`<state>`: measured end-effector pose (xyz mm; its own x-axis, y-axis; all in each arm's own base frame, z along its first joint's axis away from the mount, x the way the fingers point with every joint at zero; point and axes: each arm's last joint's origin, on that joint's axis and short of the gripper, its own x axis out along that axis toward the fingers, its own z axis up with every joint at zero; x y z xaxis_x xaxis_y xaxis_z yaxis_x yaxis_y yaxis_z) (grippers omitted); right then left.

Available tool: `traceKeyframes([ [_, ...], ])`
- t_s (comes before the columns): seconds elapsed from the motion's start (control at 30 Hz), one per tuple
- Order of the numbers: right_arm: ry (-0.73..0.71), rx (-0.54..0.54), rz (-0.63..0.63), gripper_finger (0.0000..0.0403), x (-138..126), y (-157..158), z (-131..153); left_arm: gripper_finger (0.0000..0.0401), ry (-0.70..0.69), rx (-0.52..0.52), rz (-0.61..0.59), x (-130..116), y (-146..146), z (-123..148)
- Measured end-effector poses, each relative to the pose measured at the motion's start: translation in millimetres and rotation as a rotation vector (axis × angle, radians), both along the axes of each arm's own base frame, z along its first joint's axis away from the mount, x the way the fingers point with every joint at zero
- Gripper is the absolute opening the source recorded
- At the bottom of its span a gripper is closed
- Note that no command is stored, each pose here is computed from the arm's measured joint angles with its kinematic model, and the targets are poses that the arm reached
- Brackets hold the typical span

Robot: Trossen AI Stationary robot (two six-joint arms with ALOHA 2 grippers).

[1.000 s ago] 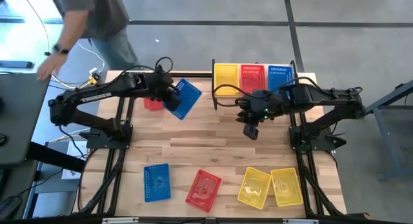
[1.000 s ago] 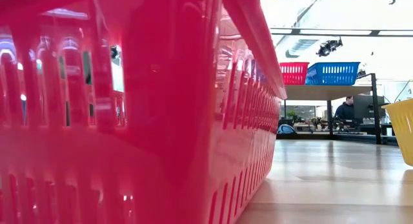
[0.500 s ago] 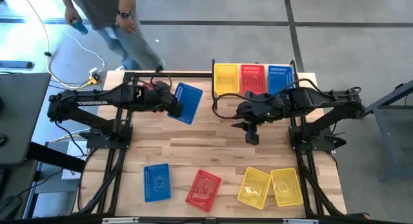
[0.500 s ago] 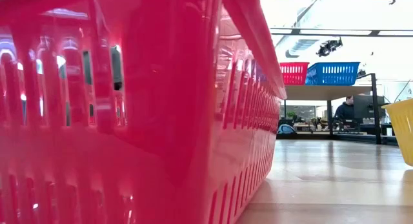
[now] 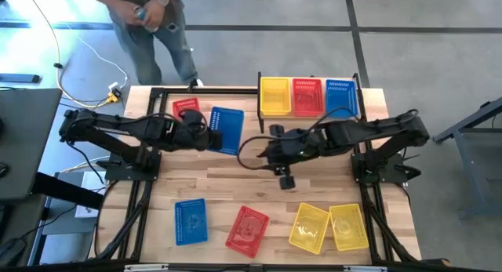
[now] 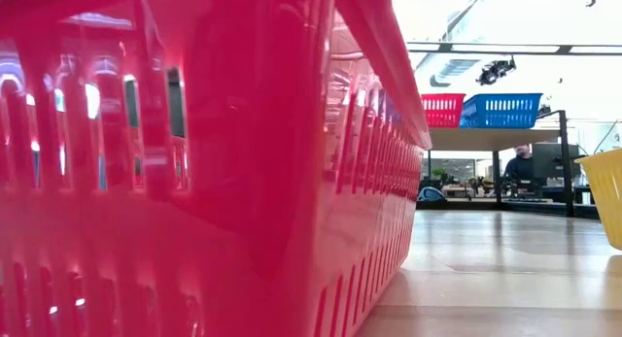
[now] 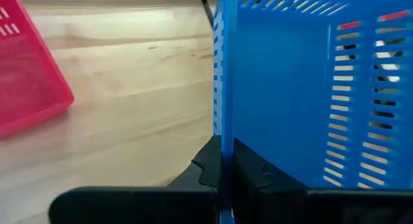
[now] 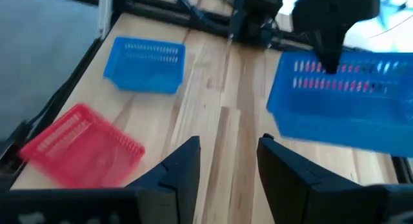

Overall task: Stack baskets on shelf by color
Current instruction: Stack the top blue basket on the blue basket on the shelf

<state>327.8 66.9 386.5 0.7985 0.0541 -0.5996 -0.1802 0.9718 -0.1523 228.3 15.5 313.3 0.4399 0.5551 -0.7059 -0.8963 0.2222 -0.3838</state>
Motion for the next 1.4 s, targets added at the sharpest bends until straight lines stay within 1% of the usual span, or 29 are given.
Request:
traceKeyframes([
  [0.27,-0.029,-0.003,0.025,0.0139,24.1,5.4,-14.8,0.0001,0.013,-0.014,0.017,10.2,-14.6,-11.5],
  [0.4,-0.032,-0.055,0.064,0.0139,32.5,7.9,-22.1,0.0,0.04,-0.015,0.037,18.7,-14.7,-21.1],
  [0.47,-0.021,-0.08,0.081,0.0139,36.6,8.8,-27.3,0.0,0.041,0.003,0.053,23.9,-12.8,-24.4],
  [0.53,-0.019,-0.107,0.097,0.0139,41.6,9.7,-32.5,0.0,0.071,0.008,0.059,27.5,-9.3,-29.6],
  [0.63,0.0,-0.154,0.118,0.0139,49.3,11.0,-42.7,0.0,0.096,-0.006,0.058,32.8,-4.4,-35.6],
  [0.8,0.046,-0.222,0.102,0.0139,62.8,12.3,-63.3,0.0,0.124,-0.009,0.057,35.6,2.0,-39.5],
  [0.9,0.077,-0.268,0.058,0.0139,69.5,11.7,-75.3,0.0,0.123,-0.012,0.043,36.3,4.7,-38.7],
  [1.03,0.098,-0.304,0.011,0.0139,75.0,8.7,-84.3,0.0,0.108,-0.016,0.007,39.5,5.9,-37.5],
  [1.2,0.108,-0.33,-0.053,0.0139,78.2,2.6,-88.4,0.0,0.09,-0.038,-0.022,41.9,5.0,-36.9],
  [1.4,0.119,-0.259,-0.059,0.0139,81.1,-2.6,-92.3,0.0,0.068,-0.042,-0.058,45.3,4.6,-35.5],
])
